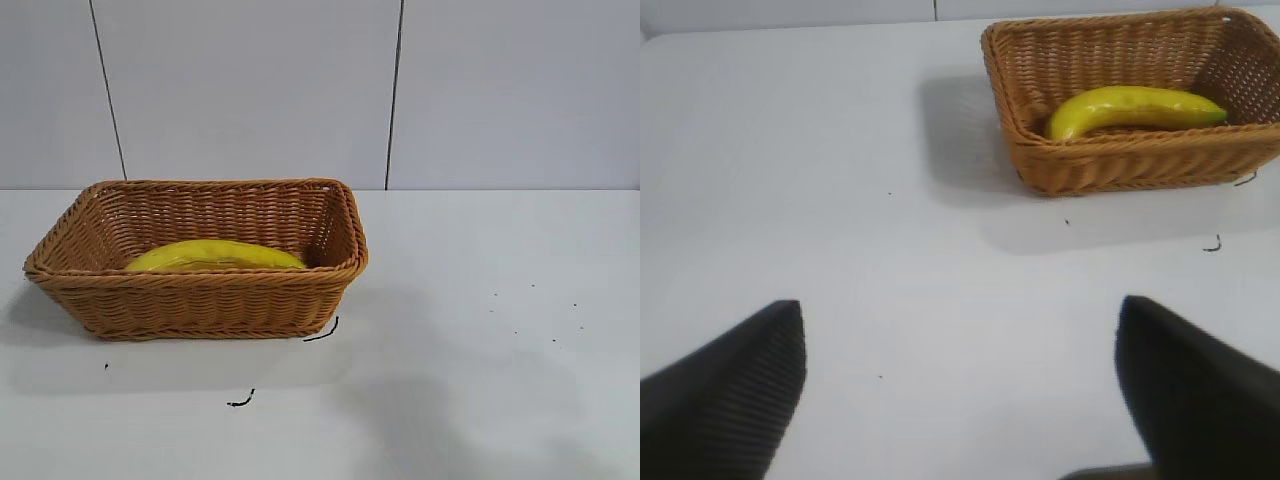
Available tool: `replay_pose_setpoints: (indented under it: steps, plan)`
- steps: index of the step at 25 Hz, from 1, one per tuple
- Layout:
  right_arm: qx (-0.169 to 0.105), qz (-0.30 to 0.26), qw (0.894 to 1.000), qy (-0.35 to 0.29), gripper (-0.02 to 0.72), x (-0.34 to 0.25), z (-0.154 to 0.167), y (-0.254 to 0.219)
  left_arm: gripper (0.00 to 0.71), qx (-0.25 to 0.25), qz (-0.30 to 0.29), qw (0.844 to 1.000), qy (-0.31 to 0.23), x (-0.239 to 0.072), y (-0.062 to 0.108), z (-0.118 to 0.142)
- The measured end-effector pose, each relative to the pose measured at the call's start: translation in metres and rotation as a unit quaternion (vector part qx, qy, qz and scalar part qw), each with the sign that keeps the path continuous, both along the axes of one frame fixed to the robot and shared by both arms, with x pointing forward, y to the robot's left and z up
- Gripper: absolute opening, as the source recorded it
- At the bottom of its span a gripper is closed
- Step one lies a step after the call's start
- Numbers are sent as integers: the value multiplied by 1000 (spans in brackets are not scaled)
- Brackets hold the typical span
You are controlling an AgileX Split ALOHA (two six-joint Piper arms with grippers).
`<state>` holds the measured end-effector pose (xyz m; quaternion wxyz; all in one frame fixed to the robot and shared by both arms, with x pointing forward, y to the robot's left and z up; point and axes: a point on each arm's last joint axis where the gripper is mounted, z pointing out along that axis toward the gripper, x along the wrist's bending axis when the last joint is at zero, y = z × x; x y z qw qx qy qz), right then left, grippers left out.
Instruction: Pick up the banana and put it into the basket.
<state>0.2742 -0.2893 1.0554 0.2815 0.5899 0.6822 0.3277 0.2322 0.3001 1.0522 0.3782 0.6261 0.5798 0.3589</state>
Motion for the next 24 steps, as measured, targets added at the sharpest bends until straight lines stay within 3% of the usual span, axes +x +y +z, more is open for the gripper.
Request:
replay_pose_setpoints:
  steps: [13, 24]
  plan:
    - [14, -26, 993, -118, 671, -39, -1, -4, 635, 0, 0, 1000, 0, 0, 0, 0]
    - [14, -26, 992, -120, 671, -40, -1, -5, 635, 0, 0, 1000, 0, 0, 0, 0]
